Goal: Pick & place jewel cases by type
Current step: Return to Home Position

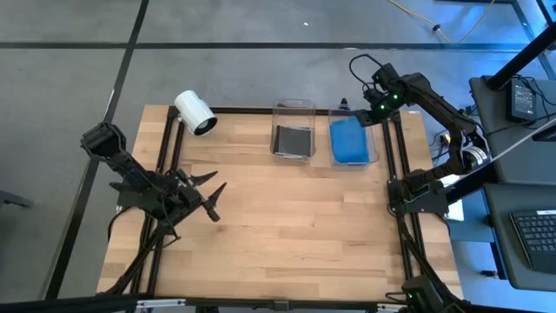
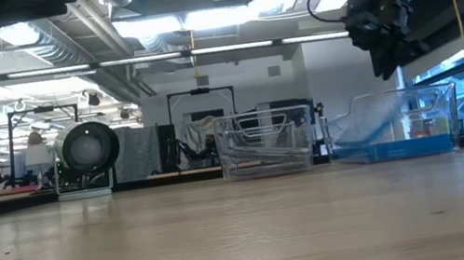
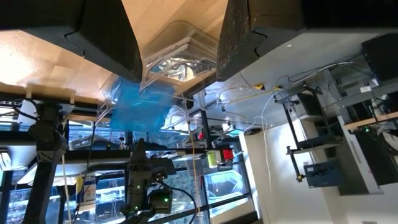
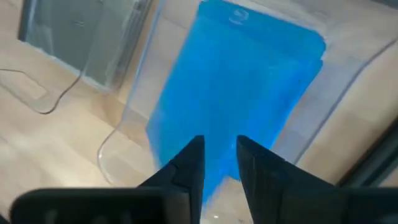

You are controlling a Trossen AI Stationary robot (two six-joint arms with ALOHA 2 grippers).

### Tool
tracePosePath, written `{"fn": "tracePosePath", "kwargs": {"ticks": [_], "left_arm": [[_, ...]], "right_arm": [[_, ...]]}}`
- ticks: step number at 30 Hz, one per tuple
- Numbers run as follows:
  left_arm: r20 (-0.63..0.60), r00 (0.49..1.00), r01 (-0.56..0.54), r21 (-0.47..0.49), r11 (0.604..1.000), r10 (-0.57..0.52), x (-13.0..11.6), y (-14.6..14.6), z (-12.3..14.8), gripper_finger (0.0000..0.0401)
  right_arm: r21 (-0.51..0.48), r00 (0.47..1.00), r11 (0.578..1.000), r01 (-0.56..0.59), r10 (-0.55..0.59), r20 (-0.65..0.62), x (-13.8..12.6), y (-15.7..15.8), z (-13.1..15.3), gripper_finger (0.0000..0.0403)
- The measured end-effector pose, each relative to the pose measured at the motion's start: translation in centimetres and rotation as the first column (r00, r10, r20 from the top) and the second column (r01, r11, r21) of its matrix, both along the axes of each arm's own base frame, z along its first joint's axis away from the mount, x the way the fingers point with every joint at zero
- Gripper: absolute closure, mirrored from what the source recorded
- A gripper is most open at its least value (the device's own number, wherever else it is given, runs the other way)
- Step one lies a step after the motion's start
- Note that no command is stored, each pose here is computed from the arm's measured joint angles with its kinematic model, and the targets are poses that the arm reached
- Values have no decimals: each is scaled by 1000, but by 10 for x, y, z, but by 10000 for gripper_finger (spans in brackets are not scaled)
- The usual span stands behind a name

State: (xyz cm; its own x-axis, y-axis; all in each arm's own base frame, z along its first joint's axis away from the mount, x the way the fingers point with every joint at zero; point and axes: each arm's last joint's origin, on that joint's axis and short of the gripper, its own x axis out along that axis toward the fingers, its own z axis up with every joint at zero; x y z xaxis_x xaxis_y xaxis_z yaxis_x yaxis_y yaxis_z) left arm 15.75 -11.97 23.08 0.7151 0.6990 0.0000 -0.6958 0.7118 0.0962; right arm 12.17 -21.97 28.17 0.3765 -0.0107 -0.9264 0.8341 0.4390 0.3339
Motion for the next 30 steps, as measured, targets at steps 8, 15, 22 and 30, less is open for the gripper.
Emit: {"fn": "tracePosePath", "kwargs": {"ticks": [8, 15, 22, 30], "left_arm": [[-14, 1000, 0, 14, 1000, 0, 0, 0, 0, 197], [34, 999, 2, -36, 999, -1, 1, -1, -2, 197], [121, 990, 88, -81, 993, -78, 9, -5, -15, 197], [178, 856, 506, -97, 857, -485, 33, 0, -28, 197]], "right_arm": [[-25, 999, 1000, 8, -9, -45, -1, -1, 0, 288], [-283, 993, 959, -28, -6, -117, 1, 11, 26, 287], [-528, 963, 843, -105, 218, 157, 16, 91, 57, 286], [-655, 723, 748, -110, 512, 463, 13, 169, 23, 286]]}}
